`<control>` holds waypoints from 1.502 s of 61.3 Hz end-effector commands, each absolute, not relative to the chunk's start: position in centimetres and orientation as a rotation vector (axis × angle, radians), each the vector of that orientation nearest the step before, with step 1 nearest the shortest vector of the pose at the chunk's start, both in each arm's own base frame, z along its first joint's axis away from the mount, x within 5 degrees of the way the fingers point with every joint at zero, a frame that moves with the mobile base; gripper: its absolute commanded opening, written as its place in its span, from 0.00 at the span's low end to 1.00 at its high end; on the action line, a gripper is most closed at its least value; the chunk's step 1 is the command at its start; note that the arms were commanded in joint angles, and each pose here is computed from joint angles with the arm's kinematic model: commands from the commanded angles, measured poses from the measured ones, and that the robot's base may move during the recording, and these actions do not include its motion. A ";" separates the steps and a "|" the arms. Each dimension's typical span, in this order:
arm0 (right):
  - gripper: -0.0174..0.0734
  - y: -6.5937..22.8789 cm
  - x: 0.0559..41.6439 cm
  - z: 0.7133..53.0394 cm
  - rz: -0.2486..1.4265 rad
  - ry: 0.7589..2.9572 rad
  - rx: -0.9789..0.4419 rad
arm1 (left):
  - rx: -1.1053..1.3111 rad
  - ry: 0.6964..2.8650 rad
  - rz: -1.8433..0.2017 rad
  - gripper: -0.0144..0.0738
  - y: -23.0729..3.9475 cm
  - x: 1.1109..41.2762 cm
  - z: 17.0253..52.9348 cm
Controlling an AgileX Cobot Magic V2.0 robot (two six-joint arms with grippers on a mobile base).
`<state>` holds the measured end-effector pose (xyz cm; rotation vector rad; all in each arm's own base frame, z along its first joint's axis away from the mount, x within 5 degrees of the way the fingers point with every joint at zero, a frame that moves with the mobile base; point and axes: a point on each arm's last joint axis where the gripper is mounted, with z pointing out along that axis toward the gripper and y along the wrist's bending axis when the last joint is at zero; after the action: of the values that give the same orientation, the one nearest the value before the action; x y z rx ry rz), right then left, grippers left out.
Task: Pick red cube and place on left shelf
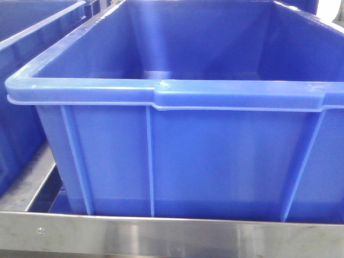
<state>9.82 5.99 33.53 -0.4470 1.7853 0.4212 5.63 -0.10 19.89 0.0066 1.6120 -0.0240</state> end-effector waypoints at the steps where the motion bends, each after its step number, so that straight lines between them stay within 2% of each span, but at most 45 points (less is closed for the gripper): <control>1: 0.27 6.0 9.9 35.2 0.432 1.664 -0.432 | 0.006 1.534 -0.036 0.28 -0.1 5.6 20.0; 14: 0.27 5.6 10.1 33.6 0.407 1.654 -0.389 | 0.006 1.534 -0.036 0.28 -0.1 5.6 20.0; 30: 0.27 2.1 8.9 28.4 0.242 1.573 -0.114 | 0.006 1.534 -0.036 0.28 -0.1 5.6 20.0; 47: 0.27 -0.2 6.3 23.8 0.047 1.449 0.078 | 0.006 1.534 -0.036 0.28 -0.1 5.6 20.0; 62: 0.27 -0.5 5.4 21.5 0.020 1.417 0.136 | 0.006 1.534 -0.036 0.28 -0.1 5.6 20.0; 92: 0.27 -0.5 5.3 21.7 -0.027 1.386 0.101 | 0.006 1.534 -0.036 0.28 -0.1 5.6 20.0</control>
<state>5.66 -0.42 20.23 0.1076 1.5198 -0.0063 5.63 -0.10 19.88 0.0066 1.6138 -0.0240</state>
